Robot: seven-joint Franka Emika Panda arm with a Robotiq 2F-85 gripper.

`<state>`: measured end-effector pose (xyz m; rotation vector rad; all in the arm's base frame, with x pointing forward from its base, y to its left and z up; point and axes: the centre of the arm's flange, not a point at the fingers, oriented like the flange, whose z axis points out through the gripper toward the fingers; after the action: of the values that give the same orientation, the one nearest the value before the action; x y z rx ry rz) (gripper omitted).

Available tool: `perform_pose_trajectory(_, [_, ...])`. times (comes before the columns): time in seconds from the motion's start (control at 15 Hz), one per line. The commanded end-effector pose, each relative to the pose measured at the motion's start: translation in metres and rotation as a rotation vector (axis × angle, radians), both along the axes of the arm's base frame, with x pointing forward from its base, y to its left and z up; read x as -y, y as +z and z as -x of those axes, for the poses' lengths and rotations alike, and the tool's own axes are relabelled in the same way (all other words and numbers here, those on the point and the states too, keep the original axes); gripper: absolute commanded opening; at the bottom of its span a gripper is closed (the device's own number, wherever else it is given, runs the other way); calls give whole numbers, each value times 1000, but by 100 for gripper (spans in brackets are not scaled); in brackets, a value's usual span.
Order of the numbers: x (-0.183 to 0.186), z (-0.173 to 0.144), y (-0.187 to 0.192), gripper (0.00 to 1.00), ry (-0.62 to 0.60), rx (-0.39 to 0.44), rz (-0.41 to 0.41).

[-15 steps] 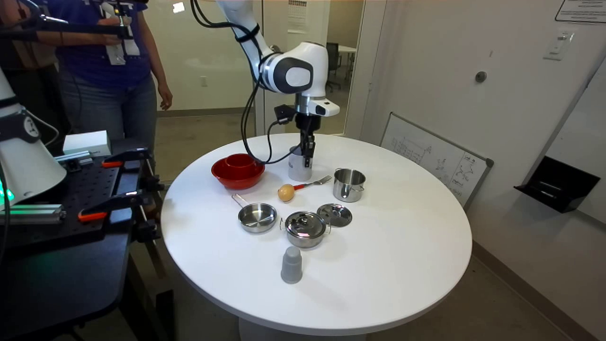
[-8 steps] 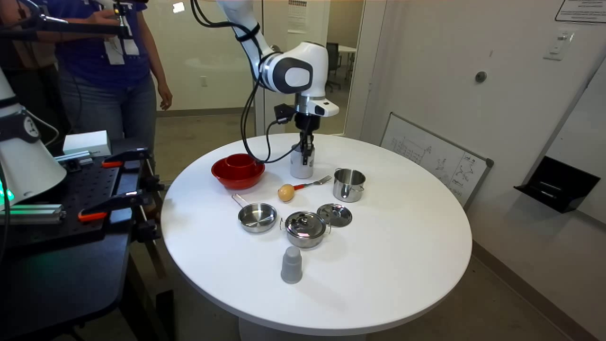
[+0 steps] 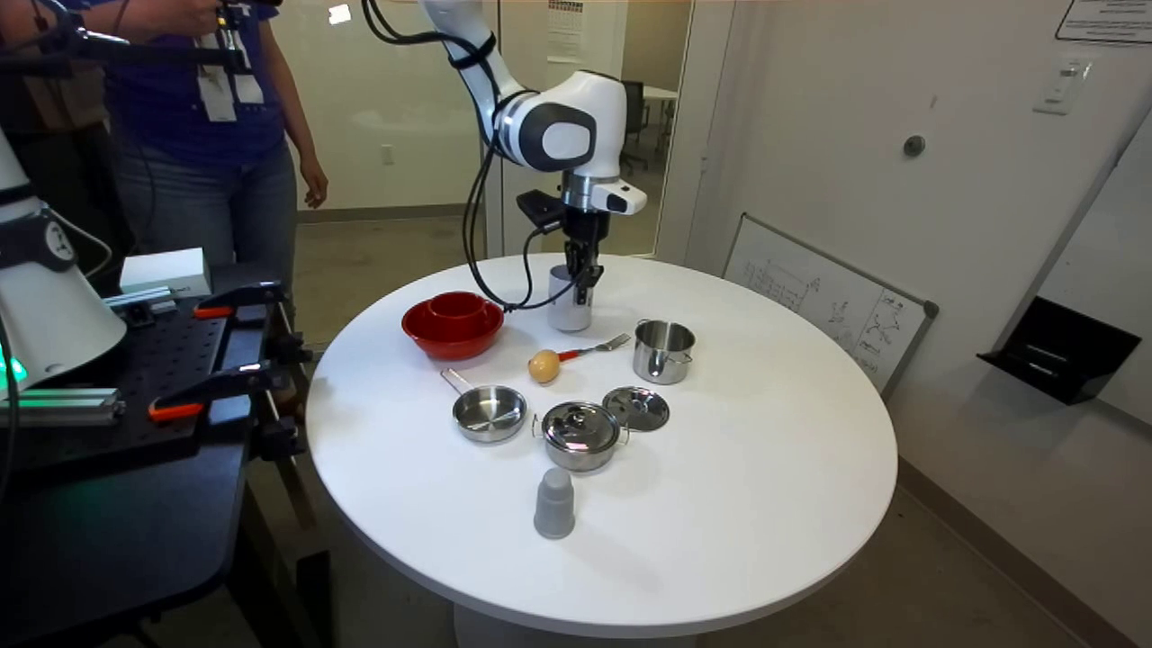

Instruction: Rotate the cup slightly anticlockwise

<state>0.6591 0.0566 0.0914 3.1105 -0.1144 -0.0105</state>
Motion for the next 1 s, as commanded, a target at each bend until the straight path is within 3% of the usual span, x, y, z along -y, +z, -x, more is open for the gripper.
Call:
perform_pose_trajectory(0.0, [9, 0, 37, 2, 187, 4, -75])
perform_pose_trajectory(0.13, [11, -4, 44, 2, 294, -15, -90])
perform_pose_trajectory(0.53, [5, -7, 34, 2, 565, -208, -92])
perform_pose_trajectory(0.8, [-14, -13, 32, 2, 776, -239, -73])
perform_pose_trajectory(0.93, [-26, -19, 36, 2, 873, -210, -65])
